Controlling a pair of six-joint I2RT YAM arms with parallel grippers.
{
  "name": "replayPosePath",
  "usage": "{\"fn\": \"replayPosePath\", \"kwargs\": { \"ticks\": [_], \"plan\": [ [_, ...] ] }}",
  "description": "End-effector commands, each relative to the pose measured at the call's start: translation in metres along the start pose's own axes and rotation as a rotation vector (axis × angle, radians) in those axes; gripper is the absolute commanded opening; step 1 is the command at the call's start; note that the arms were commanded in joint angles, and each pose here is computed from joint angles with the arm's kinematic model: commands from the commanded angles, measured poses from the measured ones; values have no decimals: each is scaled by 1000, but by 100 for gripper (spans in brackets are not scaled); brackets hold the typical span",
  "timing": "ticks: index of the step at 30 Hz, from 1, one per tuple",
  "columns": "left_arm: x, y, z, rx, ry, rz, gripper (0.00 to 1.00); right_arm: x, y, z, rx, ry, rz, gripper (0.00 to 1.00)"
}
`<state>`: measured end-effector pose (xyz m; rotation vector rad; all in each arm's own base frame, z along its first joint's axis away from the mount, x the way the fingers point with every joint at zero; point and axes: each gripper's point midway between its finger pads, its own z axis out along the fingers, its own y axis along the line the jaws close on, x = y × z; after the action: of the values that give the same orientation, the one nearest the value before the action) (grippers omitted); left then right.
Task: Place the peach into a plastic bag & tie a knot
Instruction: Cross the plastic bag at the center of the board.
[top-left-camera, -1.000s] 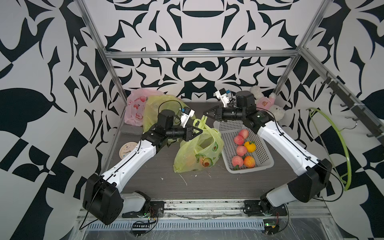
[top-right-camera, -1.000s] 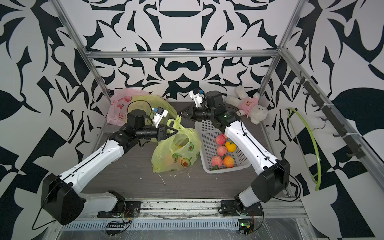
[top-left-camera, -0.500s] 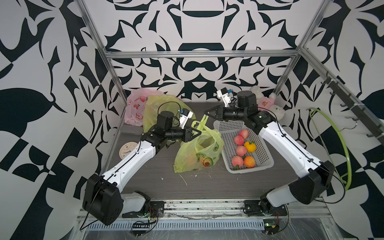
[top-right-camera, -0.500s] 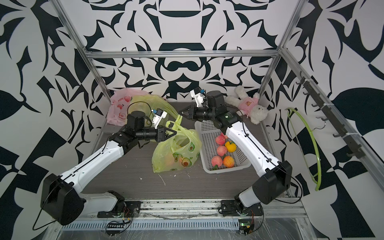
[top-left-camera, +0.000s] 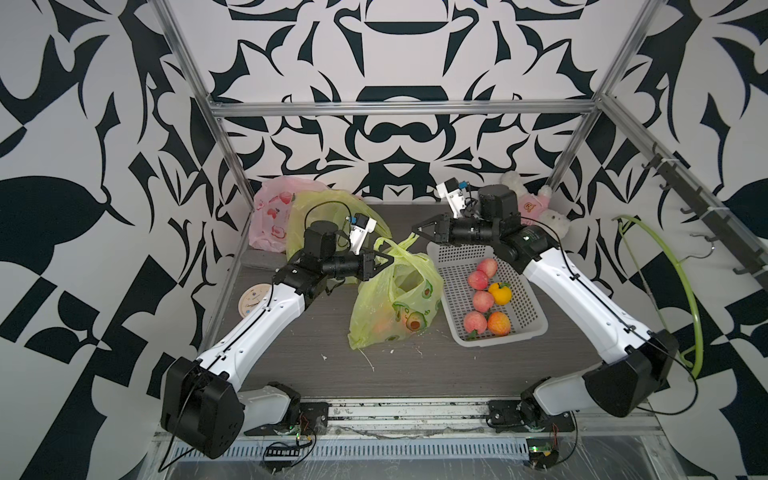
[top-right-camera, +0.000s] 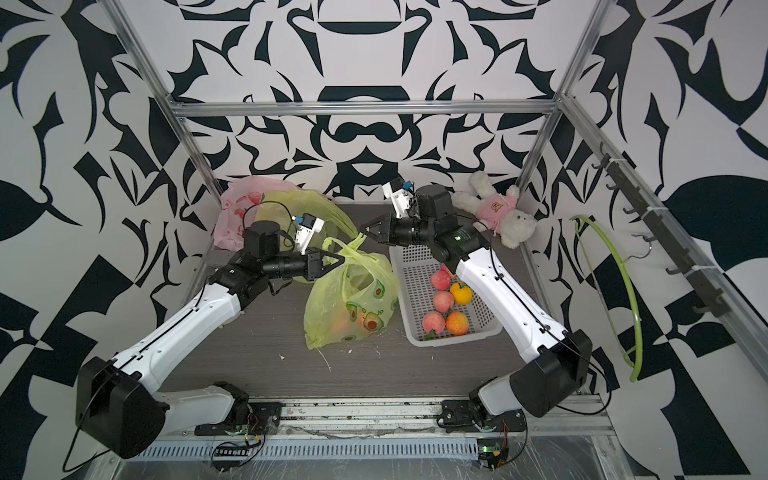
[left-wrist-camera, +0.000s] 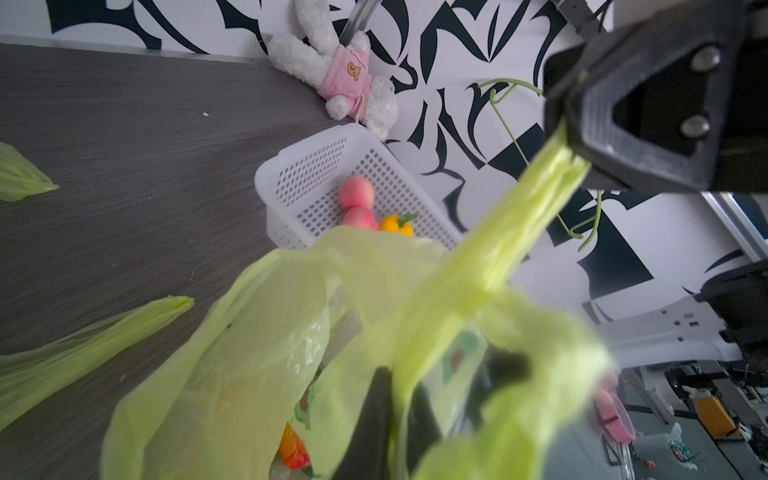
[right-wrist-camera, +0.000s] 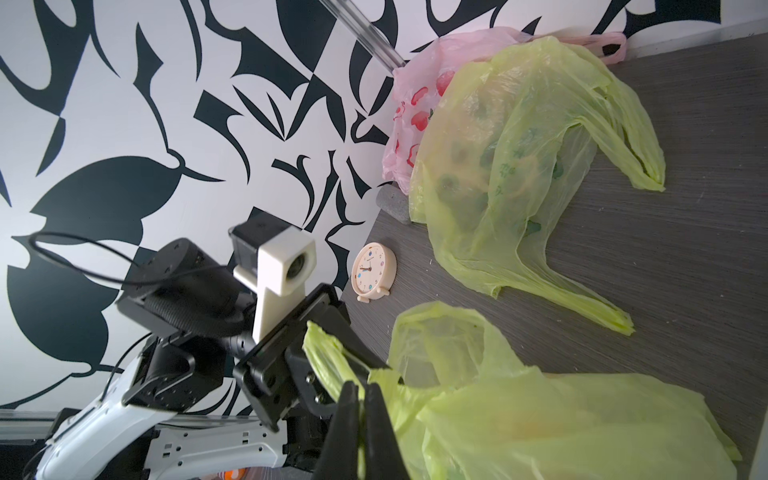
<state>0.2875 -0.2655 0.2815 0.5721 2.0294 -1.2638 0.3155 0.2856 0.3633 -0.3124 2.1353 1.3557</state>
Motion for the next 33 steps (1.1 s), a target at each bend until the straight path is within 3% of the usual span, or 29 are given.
{"fn": "replayPosePath", "kwargs": {
  "ticks": [1, 9, 21, 27, 33],
  "plan": [
    [3, 14, -5, -39, -5, -39, 7, 2, 29, -22, -36, -46, -108, 0],
    [3, 23, 3, -48, 22, -68, 0, 49, 53, -8, -69, 45, -177, 0],
    [-6, 22, -3, -77, -2, -69, 0, 117, 15, 46, -62, 222, -117, 0],
    [-6, 18, -4, -73, 5, -80, 0, 125, -18, 71, 25, 250, -115, 0],
    [-5, 17, -6, -74, 12, -93, 0, 113, -40, 87, 105, 181, -127, 0]
  ]
}}
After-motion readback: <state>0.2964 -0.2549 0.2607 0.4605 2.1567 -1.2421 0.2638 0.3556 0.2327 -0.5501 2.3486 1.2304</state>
